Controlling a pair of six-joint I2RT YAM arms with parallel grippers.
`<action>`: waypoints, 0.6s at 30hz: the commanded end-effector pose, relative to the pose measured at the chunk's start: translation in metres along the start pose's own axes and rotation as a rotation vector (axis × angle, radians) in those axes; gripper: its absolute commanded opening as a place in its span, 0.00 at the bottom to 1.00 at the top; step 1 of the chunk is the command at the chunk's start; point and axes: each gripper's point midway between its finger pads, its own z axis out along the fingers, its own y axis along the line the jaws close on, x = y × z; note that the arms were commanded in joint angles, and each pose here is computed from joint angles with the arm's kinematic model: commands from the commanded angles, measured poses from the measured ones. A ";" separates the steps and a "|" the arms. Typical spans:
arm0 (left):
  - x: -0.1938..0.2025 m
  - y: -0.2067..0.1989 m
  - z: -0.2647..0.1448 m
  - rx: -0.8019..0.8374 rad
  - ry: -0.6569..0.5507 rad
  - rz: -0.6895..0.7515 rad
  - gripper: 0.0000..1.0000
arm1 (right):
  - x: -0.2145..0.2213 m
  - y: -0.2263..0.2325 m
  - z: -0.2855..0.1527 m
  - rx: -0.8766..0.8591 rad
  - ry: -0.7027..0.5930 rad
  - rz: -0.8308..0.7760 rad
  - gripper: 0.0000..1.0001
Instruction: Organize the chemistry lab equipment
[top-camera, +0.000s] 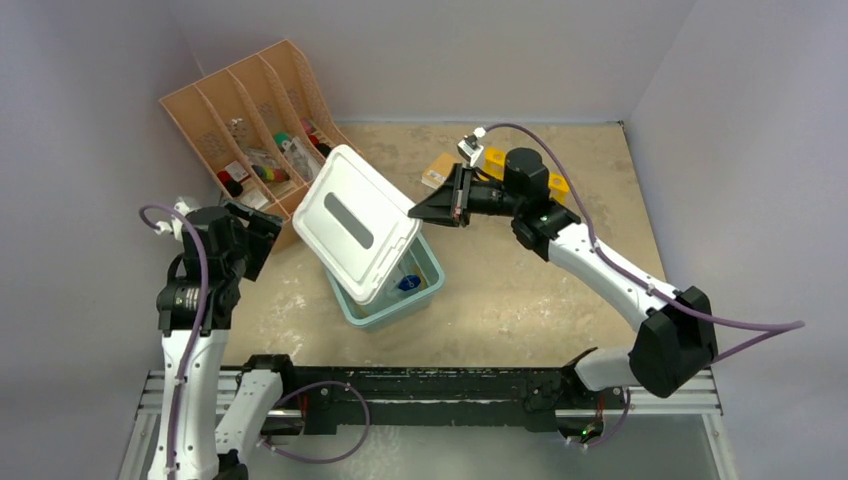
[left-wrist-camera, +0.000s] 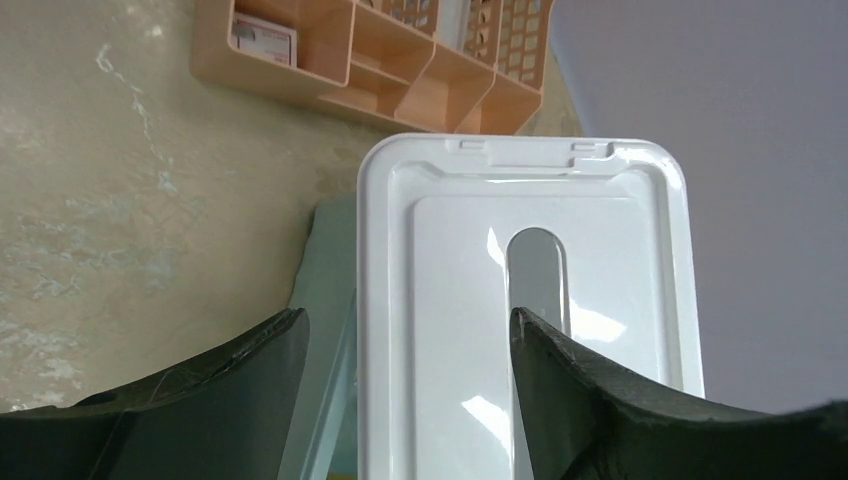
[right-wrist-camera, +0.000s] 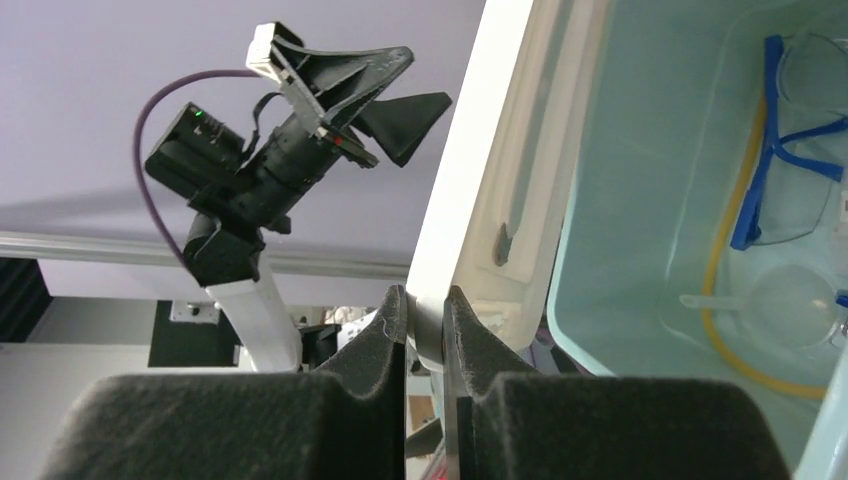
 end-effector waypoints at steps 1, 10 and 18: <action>0.025 -0.018 0.019 0.109 0.121 0.019 0.72 | 0.001 0.015 -0.019 -0.097 -0.040 -0.035 0.00; 0.062 -0.010 0.051 0.177 0.243 0.080 0.72 | 0.010 -0.040 -0.028 -0.051 -0.089 0.046 0.00; 0.082 0.005 0.067 0.166 0.309 0.131 0.73 | 0.017 -0.064 -0.040 -0.008 -0.114 0.109 0.00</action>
